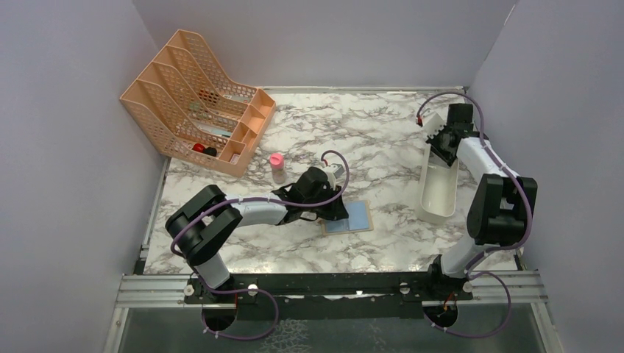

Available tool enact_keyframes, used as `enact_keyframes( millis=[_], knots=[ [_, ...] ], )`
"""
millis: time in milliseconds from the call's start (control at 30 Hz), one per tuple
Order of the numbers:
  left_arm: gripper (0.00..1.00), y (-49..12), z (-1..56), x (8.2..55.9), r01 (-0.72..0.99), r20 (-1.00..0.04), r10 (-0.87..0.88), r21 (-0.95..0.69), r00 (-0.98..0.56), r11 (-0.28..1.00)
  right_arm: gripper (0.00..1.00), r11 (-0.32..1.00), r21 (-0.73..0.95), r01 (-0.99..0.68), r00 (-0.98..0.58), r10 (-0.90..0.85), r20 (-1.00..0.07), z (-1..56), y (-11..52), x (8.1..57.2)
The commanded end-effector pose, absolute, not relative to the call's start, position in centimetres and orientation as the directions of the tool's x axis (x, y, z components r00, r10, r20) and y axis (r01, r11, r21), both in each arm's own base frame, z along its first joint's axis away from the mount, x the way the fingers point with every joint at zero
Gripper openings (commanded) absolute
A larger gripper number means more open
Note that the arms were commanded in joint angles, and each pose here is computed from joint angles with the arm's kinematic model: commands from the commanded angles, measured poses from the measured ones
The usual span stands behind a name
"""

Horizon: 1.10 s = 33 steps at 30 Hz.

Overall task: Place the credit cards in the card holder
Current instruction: Pick up the credit card from the storage box.

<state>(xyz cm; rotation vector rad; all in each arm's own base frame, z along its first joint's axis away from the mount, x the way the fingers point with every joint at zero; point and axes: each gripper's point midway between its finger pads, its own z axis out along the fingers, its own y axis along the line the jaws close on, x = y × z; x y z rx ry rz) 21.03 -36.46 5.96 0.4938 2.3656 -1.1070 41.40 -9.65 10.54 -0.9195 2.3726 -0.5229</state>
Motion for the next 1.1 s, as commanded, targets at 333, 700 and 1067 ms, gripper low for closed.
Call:
enact_keyframes(
  millis=[333,700,1067],
  knots=[
    [0.23,-36.3,6.9,21.1,0.51,-0.576,0.103,-0.611,-0.811,0.605,0.01,0.855,-0.449,-0.26,-0.681,-0.492,-0.542,17.3,-8.4,40.7],
    [0.23,-34.5,9.0,21.3,0.503,-0.613,0.075,-0.566,-0.787,0.653,0.01,0.989,-0.107,-0.103,-0.657,-0.148,-0.74,21.6,-2.3,40.5],
    [0.23,-30.9,12.5,21.3,0.487,-0.684,0.017,-0.501,-0.729,0.715,0.01,0.877,0.396,-0.272,-0.525,0.209,-0.825,25.8,7.6,35.1]
  ],
)
